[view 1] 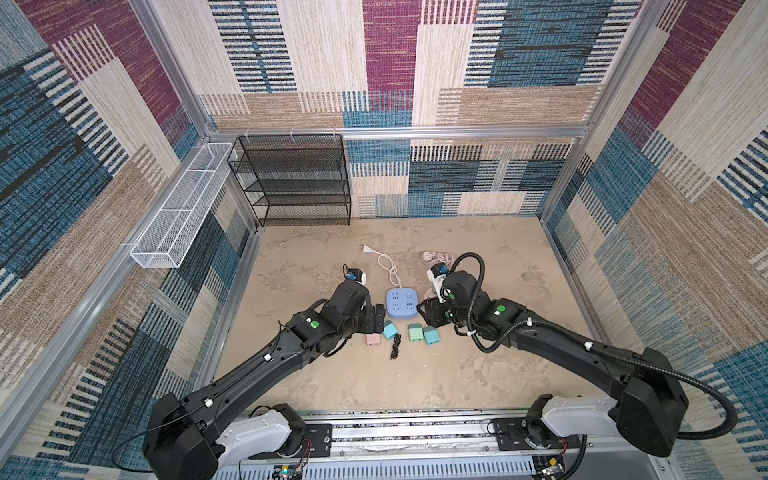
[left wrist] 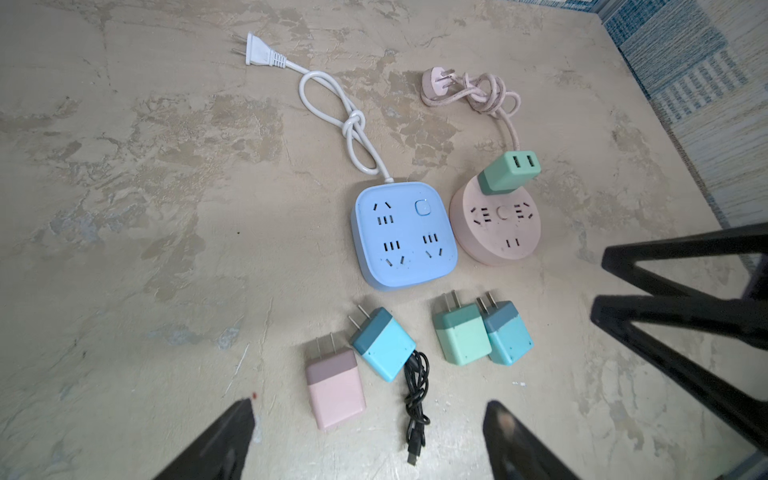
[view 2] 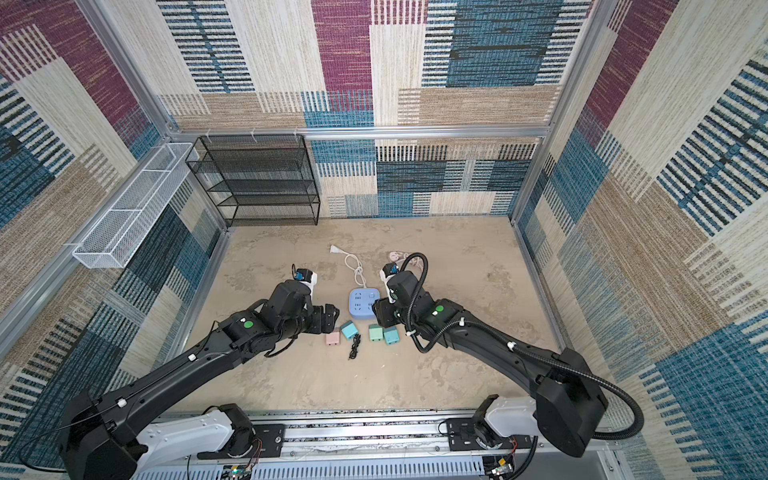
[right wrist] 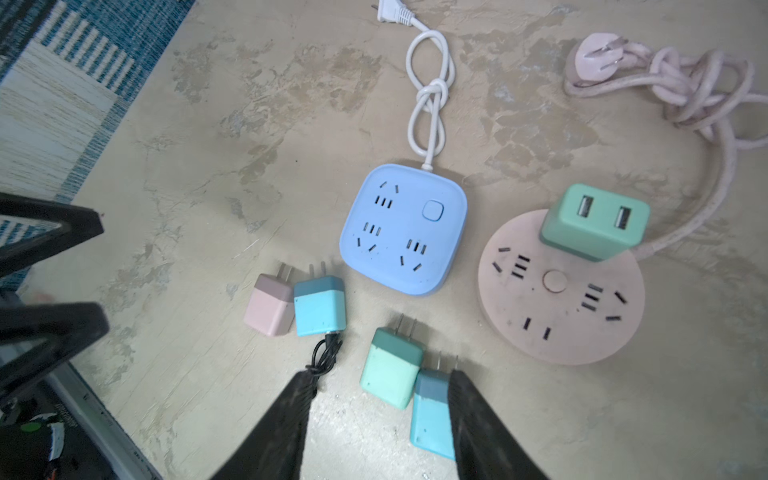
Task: Insert the plug
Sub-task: 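Open the right gripper and move it toward the adapters nearer the robot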
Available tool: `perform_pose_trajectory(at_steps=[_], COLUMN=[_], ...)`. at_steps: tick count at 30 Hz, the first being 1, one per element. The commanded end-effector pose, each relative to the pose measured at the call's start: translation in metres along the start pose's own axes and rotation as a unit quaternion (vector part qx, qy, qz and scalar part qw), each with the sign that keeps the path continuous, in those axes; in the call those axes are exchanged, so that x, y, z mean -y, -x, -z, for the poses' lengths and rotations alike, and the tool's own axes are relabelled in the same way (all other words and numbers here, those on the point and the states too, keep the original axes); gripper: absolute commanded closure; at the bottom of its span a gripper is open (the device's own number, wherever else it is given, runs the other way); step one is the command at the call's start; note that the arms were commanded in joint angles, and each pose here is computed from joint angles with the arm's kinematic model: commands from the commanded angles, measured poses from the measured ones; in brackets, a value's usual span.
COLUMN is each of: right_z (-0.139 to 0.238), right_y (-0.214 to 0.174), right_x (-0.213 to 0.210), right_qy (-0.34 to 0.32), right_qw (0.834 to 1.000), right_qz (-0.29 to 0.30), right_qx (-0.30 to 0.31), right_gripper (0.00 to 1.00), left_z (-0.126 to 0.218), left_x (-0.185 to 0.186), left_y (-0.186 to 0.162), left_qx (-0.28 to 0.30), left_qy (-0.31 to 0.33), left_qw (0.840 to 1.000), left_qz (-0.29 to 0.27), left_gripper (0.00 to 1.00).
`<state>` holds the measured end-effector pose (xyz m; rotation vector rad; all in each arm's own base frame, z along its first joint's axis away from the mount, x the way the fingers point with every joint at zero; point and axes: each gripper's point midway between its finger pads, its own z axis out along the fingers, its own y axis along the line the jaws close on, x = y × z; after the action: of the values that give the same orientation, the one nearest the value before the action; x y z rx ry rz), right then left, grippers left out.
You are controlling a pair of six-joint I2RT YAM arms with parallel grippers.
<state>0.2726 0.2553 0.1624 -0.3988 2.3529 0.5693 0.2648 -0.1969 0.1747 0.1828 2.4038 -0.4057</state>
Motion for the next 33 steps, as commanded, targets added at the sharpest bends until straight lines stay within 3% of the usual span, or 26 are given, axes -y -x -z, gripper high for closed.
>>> perform_pose_trajectory(at_steps=[1,8,16,20,33], right_z=[0.011,0.018,0.02,0.015,-0.009], right_y=[-0.002,-0.019,-0.032,-0.039,-0.065], right_x=[-0.005,0.001,0.016,0.018,0.027], right_qy=[0.01,0.012,-0.016,-0.025,-0.046], right_qw=[1.0,0.999,0.998,0.998,0.998], right_qz=[-0.013,-0.025,-0.055,-0.052,-0.041], right_qx=[0.013,0.021,0.034,0.024,-0.014], right_gripper=[0.44,0.44,0.44,0.39,0.42], left_z=[0.001,-0.012,-0.011,-0.011,-0.015], left_x=[0.007,0.014,0.014,0.015,0.012], left_y=[-0.016,-0.034,-0.028,-0.028,-0.038], left_qx=[-0.035,-0.067,-0.038,-0.037,-0.032], left_qy=[-0.027,-0.05,-0.06,-0.062,-0.071], left_qw=[0.999,0.996,0.995,0.995,0.995], left_qz=[0.008,0.032,0.072,0.065,0.061], left_gripper=[0.09,0.1,0.1,0.1,0.1])
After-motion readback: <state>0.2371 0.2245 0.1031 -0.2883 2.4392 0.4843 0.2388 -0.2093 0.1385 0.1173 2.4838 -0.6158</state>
